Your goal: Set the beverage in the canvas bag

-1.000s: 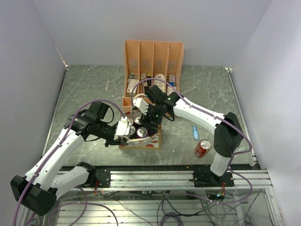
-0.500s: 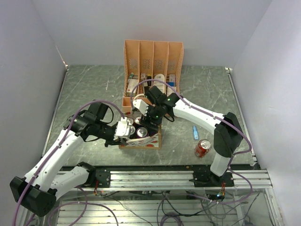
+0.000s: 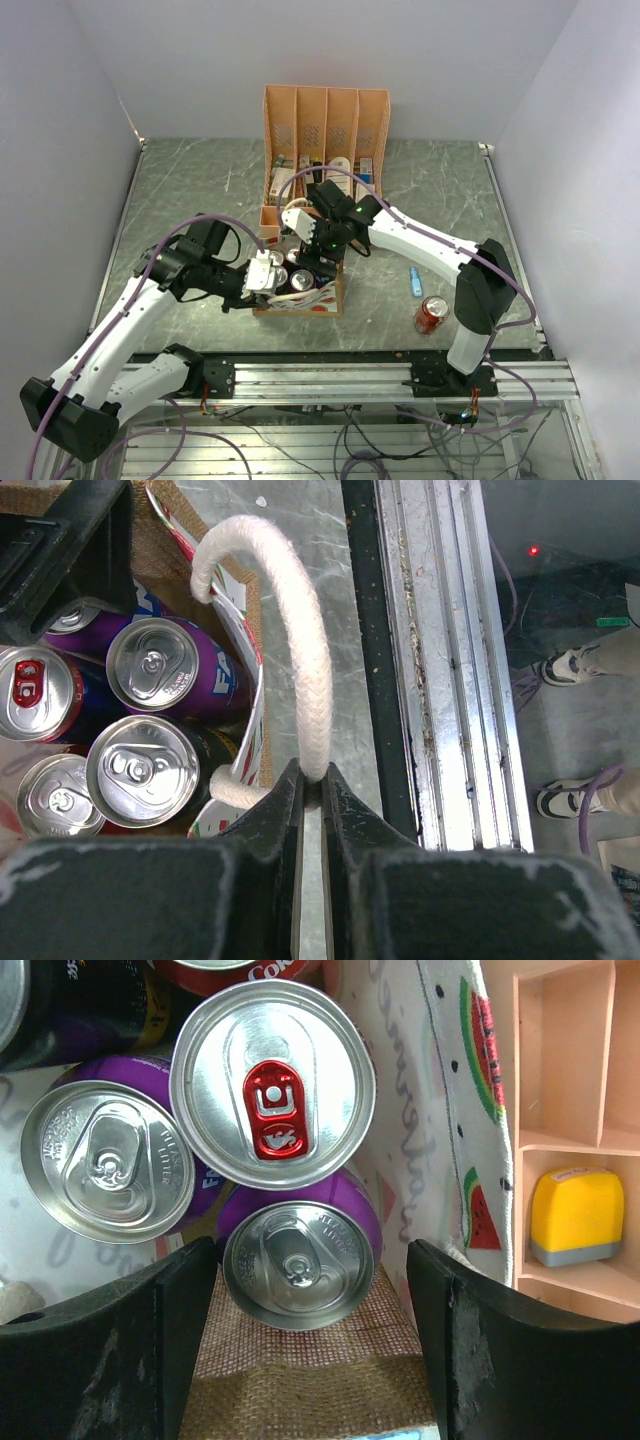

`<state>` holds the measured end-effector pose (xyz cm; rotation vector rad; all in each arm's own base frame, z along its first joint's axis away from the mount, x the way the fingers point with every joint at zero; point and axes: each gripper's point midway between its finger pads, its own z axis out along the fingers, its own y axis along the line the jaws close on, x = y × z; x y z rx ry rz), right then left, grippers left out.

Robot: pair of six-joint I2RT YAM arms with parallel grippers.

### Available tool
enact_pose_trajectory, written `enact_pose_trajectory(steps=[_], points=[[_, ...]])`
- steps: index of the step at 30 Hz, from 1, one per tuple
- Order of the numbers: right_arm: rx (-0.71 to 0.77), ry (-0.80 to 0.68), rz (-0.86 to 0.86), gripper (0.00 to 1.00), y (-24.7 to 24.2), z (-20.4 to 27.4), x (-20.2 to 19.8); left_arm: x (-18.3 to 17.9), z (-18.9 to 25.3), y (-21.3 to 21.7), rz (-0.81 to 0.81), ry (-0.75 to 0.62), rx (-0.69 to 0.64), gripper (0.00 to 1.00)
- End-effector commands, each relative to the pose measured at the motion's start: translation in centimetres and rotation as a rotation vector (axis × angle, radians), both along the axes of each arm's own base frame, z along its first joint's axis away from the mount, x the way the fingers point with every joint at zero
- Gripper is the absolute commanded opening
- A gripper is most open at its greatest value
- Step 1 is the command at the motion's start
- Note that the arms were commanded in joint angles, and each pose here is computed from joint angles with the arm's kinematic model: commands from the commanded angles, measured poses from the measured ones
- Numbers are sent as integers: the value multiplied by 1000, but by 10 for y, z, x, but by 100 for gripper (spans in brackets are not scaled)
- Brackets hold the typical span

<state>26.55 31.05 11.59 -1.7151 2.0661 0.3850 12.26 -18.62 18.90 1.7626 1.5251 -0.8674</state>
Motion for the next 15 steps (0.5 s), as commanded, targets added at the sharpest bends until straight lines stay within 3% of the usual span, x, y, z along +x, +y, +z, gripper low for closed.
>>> enact_pose_trajectory(steps=[1,15], points=[[-8,-75,-14,77,-4,19,15,7,0,-1,4,-44,-4,7],[71,-93,38,76,5,58,8,9,-2,0,8,-44,14,7]])
